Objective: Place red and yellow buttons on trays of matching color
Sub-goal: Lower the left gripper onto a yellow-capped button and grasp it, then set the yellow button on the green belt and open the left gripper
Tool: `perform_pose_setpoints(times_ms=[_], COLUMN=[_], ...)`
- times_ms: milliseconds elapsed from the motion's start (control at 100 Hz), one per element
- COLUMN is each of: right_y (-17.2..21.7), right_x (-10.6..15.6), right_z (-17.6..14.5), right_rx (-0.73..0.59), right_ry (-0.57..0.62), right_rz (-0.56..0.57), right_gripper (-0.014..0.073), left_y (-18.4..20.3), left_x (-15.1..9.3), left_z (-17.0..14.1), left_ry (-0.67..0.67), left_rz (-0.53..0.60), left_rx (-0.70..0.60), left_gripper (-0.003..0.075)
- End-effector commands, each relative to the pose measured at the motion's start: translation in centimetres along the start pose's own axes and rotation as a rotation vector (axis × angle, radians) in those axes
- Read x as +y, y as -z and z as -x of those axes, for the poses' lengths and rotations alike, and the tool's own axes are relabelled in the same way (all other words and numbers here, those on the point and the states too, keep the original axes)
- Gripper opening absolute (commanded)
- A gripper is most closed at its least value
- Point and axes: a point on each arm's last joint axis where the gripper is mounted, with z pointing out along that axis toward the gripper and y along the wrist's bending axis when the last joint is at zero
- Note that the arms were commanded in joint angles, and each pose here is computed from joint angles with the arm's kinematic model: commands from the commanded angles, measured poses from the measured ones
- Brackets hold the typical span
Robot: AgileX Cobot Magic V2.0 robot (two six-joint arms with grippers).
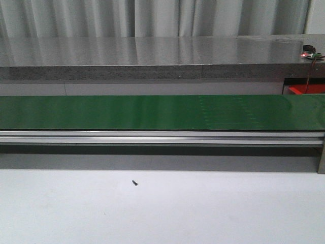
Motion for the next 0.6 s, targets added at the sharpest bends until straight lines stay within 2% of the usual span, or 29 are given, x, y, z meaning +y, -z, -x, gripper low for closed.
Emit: perform_pose_setpoints(times_ms=[0, 140, 350, 590], right_y=[0.2, 0.2, 0.2, 0.2], right_x=[-0.1, -0.1, -0.1, -0.1], right_z=[1.4, 1.4, 1.4, 1.4], right_rx=[-0.099, -0.099, -0.099, -0.1], right_ry=[0.0, 0.0, 0.0, -0.007], right_rz=[-0.012, -0.012, -0.012, -0.009], right_gripper=[-0.0123, -0.0123, -0.0123, -0.0123], left_y=[2.7, 2.7, 3.4, 6.6], left_x=[-1.5, -1.5, -1.7, -2.5], left_z=[1.2, 1.2, 1.1, 1.1], left_ry=[0.005, 0.009, 0.002, -0.036], left_rz=[-0.051, -0.054, -0.059, -0.072], left_rx=[-0.1, -0.1, -0.099, -0.155], left_gripper=[0.0323, 0.0258, 0.025, 0.025])
